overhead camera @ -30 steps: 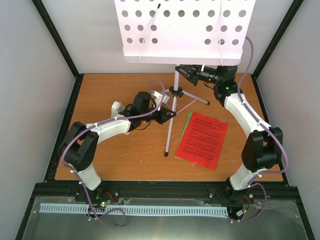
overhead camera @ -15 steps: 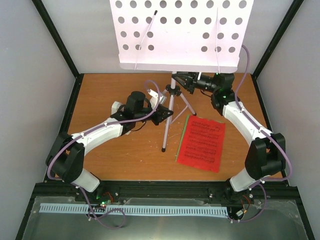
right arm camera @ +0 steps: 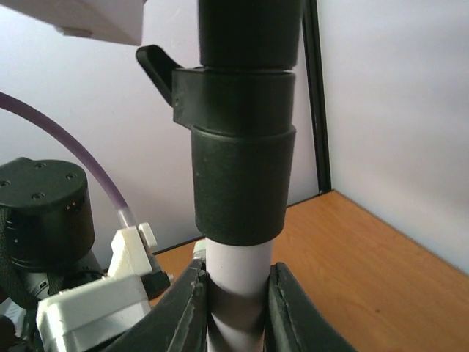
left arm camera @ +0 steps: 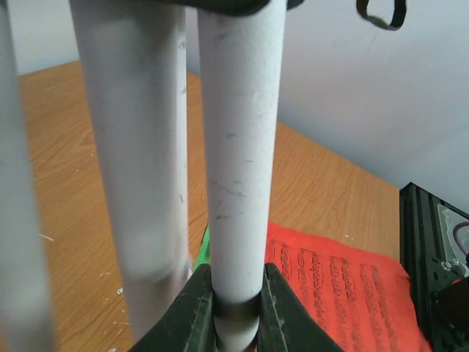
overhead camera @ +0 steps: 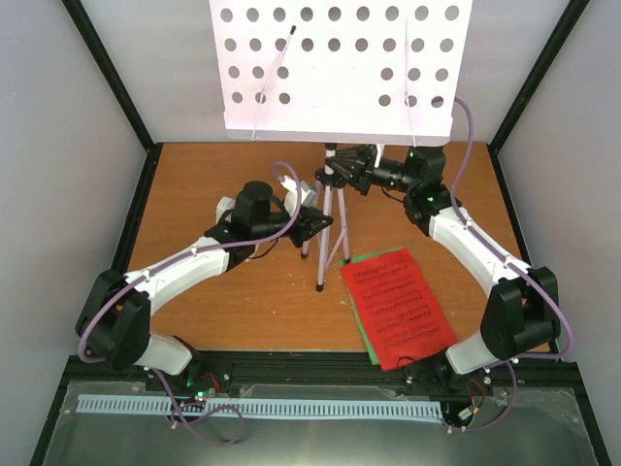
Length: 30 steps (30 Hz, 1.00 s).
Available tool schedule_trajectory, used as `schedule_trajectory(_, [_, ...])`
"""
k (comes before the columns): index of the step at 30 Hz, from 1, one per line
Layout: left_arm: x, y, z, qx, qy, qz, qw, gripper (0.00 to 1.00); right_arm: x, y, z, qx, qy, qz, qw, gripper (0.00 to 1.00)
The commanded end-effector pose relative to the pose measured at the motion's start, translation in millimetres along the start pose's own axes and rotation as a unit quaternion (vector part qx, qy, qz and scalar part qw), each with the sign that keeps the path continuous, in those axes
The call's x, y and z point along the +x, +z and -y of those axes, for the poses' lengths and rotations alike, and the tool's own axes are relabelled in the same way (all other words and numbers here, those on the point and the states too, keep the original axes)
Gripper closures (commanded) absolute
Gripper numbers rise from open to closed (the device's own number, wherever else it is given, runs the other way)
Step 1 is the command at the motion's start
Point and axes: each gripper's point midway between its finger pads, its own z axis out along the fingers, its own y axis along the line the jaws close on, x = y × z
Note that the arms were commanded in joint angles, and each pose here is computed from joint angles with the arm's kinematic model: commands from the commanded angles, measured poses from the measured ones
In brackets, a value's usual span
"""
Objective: Pack up the instrument practice props
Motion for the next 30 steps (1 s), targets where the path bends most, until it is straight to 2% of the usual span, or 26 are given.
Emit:
schedule_trajectory(1, [-95,-35,41,0.036,0.114,0.155,0.981,1.0,14,2,-17,-0.017,0.008,-0.012,1.0,0.93])
schedule_trajectory(13, [-60,-34,37,0.038,0.129,0.146,0.98,1.0,26,0,-19,-0.008,0.028,0.008,1.0,0.93])
schedule_trajectory(19, [-73,-42,40,0.029,0.125,0.155,0.98,1.0,13,3,-21,0.002,0.052,0.034,0.998,0.97])
schedule_trajectory(30, [-106,-72,58,0.015,0.11,0.172,0.979,1.0,-9,16,-45,0.001,0.094,0.066,0.993,0.97])
